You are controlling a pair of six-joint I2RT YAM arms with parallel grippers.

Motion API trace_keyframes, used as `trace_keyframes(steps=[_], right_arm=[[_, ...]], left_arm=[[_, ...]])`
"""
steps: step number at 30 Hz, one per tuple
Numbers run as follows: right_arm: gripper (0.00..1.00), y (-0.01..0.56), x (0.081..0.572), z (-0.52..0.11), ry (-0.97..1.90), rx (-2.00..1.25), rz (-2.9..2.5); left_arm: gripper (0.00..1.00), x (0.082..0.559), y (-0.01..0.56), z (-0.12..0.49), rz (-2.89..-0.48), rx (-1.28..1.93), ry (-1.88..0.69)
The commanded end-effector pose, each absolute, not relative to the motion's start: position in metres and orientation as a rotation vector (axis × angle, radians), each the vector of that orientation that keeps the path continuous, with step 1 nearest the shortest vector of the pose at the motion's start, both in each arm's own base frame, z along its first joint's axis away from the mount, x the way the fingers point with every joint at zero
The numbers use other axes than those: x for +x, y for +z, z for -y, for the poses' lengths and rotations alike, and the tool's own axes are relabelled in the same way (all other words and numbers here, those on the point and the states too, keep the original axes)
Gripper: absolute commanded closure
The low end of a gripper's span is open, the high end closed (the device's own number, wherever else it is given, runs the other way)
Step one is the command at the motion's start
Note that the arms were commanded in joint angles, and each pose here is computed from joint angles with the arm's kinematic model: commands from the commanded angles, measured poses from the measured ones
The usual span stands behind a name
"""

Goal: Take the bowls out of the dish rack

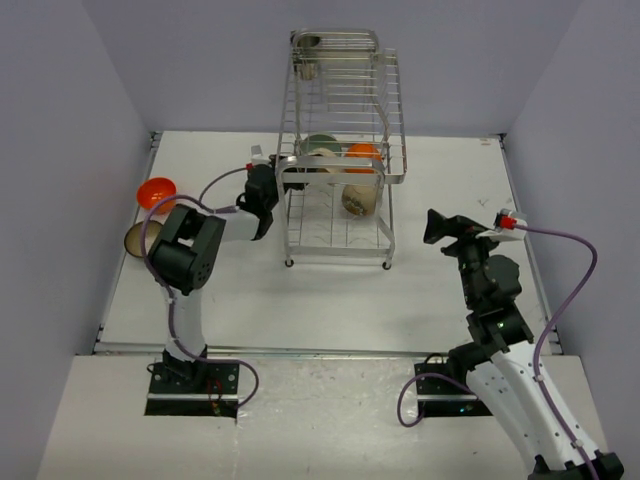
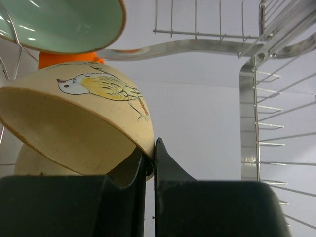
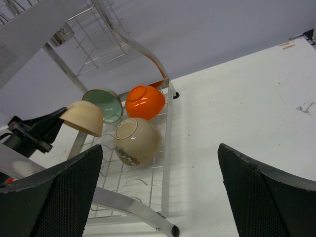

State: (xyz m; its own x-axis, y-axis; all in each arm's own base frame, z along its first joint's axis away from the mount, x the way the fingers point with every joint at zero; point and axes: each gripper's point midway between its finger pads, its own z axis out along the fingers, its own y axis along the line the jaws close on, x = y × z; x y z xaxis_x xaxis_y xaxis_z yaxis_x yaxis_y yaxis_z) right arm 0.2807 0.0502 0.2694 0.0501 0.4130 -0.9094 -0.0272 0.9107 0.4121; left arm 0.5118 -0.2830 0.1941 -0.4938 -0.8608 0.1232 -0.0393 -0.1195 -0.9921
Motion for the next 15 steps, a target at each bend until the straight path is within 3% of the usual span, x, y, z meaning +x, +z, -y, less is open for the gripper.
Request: trace_keyframes(steps=[1, 8, 9, 11, 15], right_arm=[[0.01, 0.279, 0.281, -0.052, 0.369, 0.320, -1.451], [0.01, 0.283, 0.278, -0.054, 0.385, 0.313, -1.440], [0.01, 0.284, 0.277, -0.054, 0.389, 0.313, -1.436], [0.01, 0.285, 0.277, -0.054, 0.392, 0.309, -1.436], [0.01, 0.285, 0.276, -0.055, 0.399, 0.307, -1.434]], left_arm=[[1.00, 0.494, 0.281, 0.268, -1.466, -0.767, -1.639], [1.00, 0.502, 0.267, 0.202, -1.682, -0.774, -1.237], [1.00, 0.509, 0.281, 0.191, -1.705, -0.707, -1.133], [1.00, 0.502, 0.253, 0.145, -1.895, -0.770, -0.818], [1.00, 0.503, 0.263, 0.089, -1.986, -0.741, -0.432]])
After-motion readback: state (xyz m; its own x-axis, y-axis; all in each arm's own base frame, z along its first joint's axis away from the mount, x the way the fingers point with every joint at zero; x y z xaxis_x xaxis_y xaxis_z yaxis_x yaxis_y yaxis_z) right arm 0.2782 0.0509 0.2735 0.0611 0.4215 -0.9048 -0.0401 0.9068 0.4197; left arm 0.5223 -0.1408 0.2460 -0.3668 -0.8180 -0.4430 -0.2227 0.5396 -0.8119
